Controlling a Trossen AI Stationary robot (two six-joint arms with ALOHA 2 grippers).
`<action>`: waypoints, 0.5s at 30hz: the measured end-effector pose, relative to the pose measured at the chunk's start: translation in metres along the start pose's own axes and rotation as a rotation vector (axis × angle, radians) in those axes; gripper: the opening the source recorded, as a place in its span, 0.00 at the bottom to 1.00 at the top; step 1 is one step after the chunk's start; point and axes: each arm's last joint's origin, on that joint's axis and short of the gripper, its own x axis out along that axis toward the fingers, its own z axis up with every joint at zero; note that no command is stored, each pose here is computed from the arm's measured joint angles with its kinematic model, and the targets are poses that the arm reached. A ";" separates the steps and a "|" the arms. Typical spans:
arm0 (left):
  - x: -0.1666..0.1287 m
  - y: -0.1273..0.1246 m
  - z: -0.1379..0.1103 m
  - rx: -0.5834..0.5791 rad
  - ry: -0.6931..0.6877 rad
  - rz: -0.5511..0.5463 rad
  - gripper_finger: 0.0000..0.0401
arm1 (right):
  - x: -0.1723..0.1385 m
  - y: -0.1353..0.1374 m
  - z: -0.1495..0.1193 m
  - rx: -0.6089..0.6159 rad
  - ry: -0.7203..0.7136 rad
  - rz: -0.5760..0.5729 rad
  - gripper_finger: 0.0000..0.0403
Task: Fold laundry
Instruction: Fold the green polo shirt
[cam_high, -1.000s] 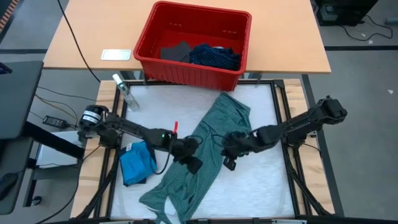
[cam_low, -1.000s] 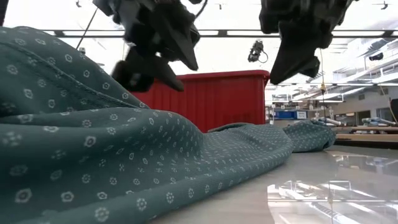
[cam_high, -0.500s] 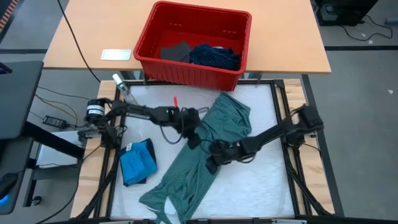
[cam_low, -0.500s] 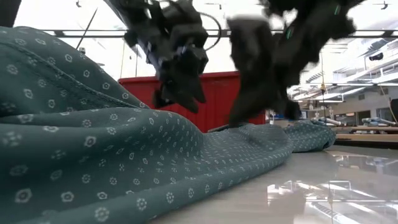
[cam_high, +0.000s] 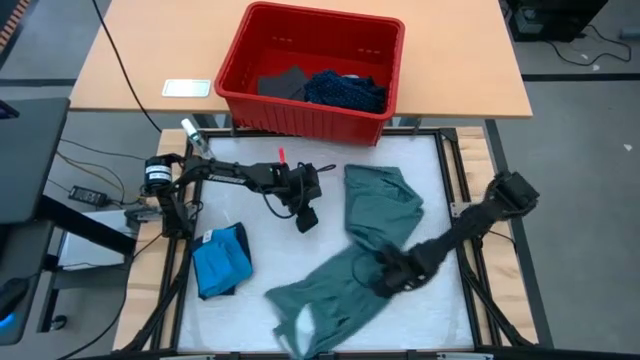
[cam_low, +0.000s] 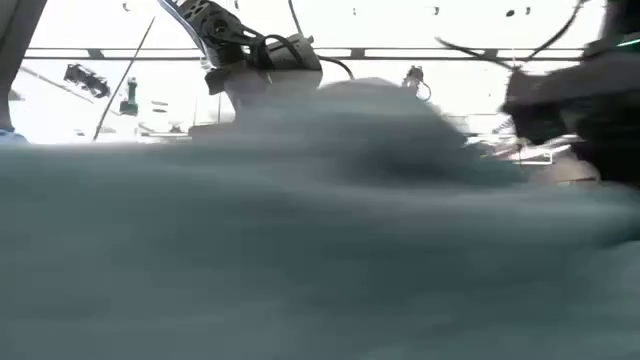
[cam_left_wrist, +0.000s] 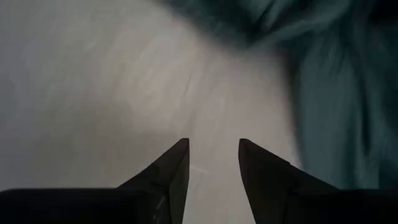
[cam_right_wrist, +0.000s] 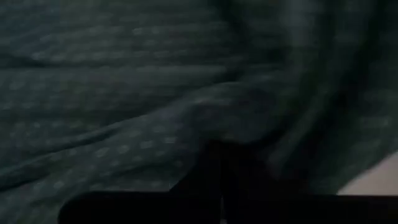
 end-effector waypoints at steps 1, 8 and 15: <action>0.000 -0.001 -0.001 0.004 0.011 0.002 0.36 | -0.006 -0.003 -0.006 -0.007 0.008 -0.007 0.01; 0.002 -0.005 -0.005 0.067 0.034 0.000 0.36 | -0.064 -0.010 -0.010 0.045 -0.132 0.214 0.03; 0.001 -0.001 -0.003 0.071 0.032 0.006 0.36 | -0.077 -0.042 0.062 0.242 -0.442 0.001 0.01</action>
